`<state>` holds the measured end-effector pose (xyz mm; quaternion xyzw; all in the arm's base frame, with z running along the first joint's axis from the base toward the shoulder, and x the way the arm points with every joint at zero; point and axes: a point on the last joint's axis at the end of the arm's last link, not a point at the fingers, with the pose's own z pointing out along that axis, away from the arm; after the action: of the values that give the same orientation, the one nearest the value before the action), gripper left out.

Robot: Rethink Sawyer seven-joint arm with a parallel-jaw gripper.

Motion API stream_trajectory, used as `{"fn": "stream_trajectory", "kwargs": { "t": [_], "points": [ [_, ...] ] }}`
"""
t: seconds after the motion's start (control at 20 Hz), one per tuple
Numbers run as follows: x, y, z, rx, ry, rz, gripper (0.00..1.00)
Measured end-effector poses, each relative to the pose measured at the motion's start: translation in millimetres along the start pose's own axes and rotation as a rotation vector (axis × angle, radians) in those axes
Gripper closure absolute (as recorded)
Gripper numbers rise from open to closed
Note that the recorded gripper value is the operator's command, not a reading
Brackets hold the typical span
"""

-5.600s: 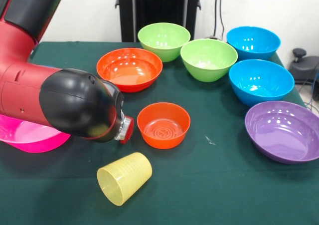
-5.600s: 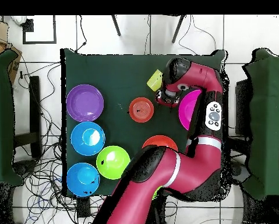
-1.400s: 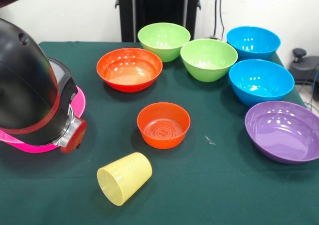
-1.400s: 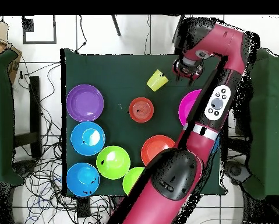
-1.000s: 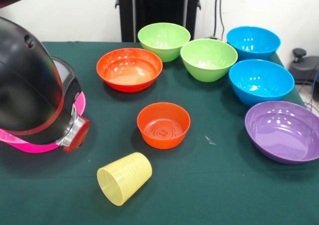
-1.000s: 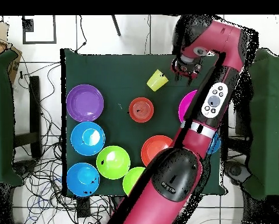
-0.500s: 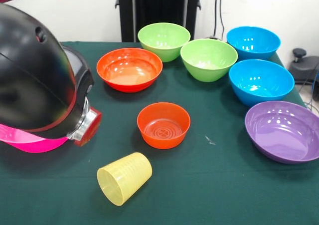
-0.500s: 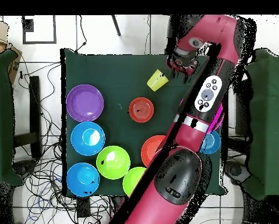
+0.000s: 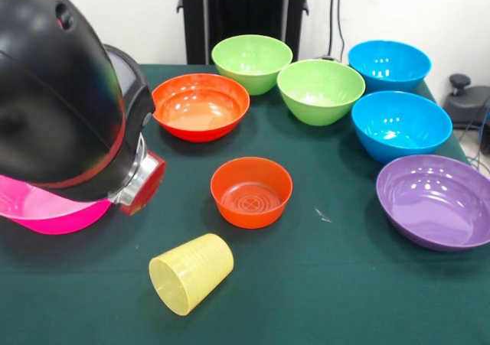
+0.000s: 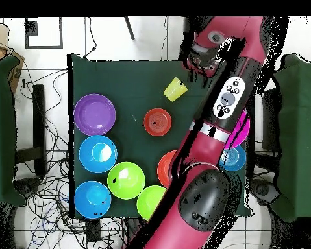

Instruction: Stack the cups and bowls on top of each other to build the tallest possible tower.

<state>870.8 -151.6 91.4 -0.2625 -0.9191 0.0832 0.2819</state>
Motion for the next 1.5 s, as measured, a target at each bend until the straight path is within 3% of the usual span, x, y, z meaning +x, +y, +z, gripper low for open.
{"fn": "stream_trajectory", "kwargs": {
  "t": [0.25,0.35,0.45,0.6,0.9,1.15,1.35,1.5],
  "points": [
    [2.6,2.0,-13.2,-0.015,-0.019,-0.014,0.0],
    [5.2,5.2,-18.6,-0.042,-0.039,-0.055,0.0],
    [8.8,7.9,-25.3,-0.078,-0.093,-0.137,0.0],
    [14.3,5.0,-32.2,-0.101,-0.171,-0.234,0.0],
    [36.5,-17.8,-41.6,-0.087,-0.324,-0.396,0.0],
    [63.1,-29.1,-47.7,-0.09,-0.389,-0.439,0.0],
    [92.8,-26.6,-49.4,-0.091,-0.443,-0.413,0.0],
    [102.9,-22.0,-47.2,-0.087,-0.457,-0.396,0.0]
  ]
}}
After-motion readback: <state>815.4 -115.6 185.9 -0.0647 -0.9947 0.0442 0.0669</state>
